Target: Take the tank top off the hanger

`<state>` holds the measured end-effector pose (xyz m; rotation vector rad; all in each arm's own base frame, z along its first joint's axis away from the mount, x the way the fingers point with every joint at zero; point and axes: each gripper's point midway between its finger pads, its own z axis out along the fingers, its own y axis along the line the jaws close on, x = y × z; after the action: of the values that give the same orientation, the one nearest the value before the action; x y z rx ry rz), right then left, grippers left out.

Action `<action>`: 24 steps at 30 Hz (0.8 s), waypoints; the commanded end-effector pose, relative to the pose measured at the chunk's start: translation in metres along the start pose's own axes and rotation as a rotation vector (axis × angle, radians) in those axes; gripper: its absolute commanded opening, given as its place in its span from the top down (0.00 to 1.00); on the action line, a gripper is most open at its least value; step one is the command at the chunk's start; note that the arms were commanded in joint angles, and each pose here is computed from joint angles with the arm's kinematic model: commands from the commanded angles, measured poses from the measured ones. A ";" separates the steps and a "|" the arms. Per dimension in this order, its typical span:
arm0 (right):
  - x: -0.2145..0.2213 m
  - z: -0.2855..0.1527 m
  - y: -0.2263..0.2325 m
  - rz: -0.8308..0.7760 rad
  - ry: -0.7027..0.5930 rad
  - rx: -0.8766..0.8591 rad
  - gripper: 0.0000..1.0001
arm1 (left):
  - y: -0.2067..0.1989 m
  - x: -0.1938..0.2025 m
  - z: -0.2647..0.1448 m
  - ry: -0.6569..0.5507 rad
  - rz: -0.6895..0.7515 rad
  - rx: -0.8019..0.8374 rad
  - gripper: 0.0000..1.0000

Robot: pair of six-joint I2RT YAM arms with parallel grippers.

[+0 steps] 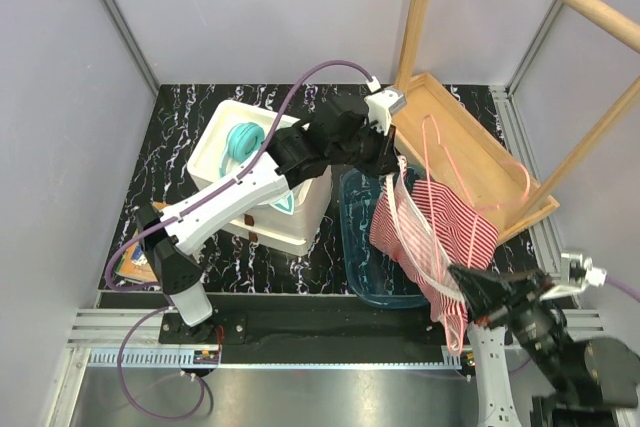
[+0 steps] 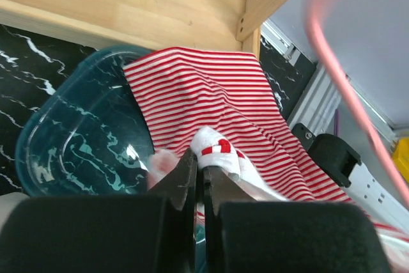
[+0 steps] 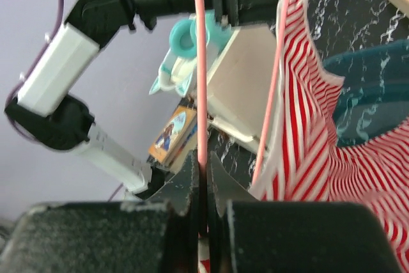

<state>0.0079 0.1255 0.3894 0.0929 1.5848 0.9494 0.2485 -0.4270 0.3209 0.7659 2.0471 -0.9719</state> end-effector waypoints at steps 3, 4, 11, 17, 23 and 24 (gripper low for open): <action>-0.068 0.067 -0.024 -0.020 -0.134 -0.007 1.00 | -0.040 -0.039 -0.025 -0.171 0.049 0.176 1.00; -0.074 0.074 -0.030 -0.030 -0.146 0.008 1.00 | -0.041 -0.043 -0.025 -0.177 0.054 0.178 1.00; -0.123 0.144 -0.085 -0.062 -0.217 0.111 1.00 | -0.056 -0.047 -0.022 -0.159 0.056 0.259 1.00; -0.153 0.175 -0.122 0.026 -0.277 0.239 1.00 | -0.049 -0.022 -0.013 -0.102 0.031 0.260 1.00; -0.172 0.188 -0.113 -0.034 -0.358 0.140 1.00 | -0.066 0.010 -0.011 -0.045 -0.055 0.406 1.00; -0.171 0.191 -0.105 -0.067 -0.363 0.074 1.00 | -0.069 0.013 -0.011 -0.043 -0.061 0.425 1.00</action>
<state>0.2741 0.0496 0.4052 0.4553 1.5550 0.7266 0.2139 -0.4467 0.3055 0.8585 1.9923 -1.2521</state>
